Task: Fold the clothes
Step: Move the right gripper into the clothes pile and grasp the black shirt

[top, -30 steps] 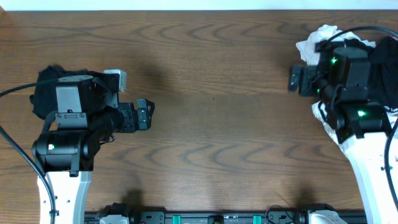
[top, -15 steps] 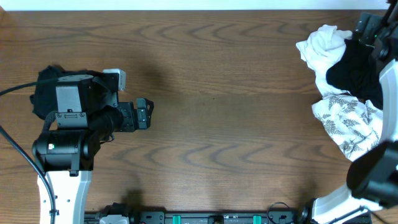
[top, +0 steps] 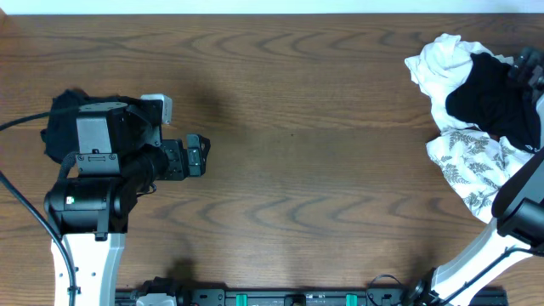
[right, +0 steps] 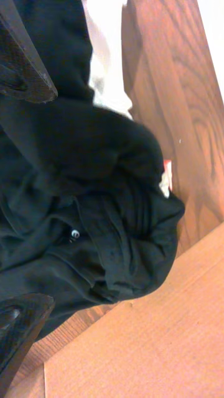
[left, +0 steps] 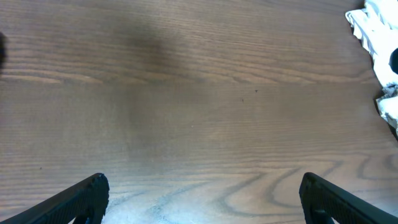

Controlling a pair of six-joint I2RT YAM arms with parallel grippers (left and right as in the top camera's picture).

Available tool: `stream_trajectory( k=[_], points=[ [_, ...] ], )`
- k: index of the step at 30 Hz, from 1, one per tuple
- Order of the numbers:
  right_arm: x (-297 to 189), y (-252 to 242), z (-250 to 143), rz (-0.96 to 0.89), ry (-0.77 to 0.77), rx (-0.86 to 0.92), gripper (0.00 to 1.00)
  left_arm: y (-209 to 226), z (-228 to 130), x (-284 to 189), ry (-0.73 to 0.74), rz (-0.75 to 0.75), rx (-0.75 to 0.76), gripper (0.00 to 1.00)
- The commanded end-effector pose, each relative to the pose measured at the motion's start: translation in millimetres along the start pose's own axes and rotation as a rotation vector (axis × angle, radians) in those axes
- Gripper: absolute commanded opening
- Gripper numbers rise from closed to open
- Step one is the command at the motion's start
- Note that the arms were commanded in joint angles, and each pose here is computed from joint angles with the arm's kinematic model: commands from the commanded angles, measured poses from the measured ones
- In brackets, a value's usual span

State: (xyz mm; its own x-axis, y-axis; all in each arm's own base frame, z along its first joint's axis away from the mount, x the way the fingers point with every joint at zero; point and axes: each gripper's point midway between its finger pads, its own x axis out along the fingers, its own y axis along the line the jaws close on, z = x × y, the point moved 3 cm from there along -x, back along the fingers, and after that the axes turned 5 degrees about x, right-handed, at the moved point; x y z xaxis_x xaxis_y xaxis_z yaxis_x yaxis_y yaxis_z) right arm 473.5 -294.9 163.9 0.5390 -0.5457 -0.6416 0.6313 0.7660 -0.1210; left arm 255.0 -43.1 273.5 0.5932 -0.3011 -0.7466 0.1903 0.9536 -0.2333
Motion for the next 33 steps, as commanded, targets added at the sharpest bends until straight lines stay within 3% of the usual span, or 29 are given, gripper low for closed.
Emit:
stream_trajectory(
  k=[1, 19, 26, 33],
  points=[
    [13.8, -2.3, -5.1, -0.002, 0.011, -0.008, 0.96, 1.0, 5.2, -4.8, -0.018, 0.014, 0.021, 0.98],
    [59.8, 25.7, -42.3, 0.121, 0.063, -0.013, 0.94, 1.0, 5.3, -4.8, -0.018, 0.014, 0.021, 0.98],
    [68.0, 31.6, -47.8, 0.149, 0.063, -0.011, 0.8, 1.0, 5.2, -4.8, -0.018, 0.014, 0.021, 0.98],
    [67.6, 33.2, -40.4, 0.154, 0.032, -0.007, 0.55, 0.9, 5.2, -4.8, -0.018, 0.014, 0.021, 0.98]
  ],
)
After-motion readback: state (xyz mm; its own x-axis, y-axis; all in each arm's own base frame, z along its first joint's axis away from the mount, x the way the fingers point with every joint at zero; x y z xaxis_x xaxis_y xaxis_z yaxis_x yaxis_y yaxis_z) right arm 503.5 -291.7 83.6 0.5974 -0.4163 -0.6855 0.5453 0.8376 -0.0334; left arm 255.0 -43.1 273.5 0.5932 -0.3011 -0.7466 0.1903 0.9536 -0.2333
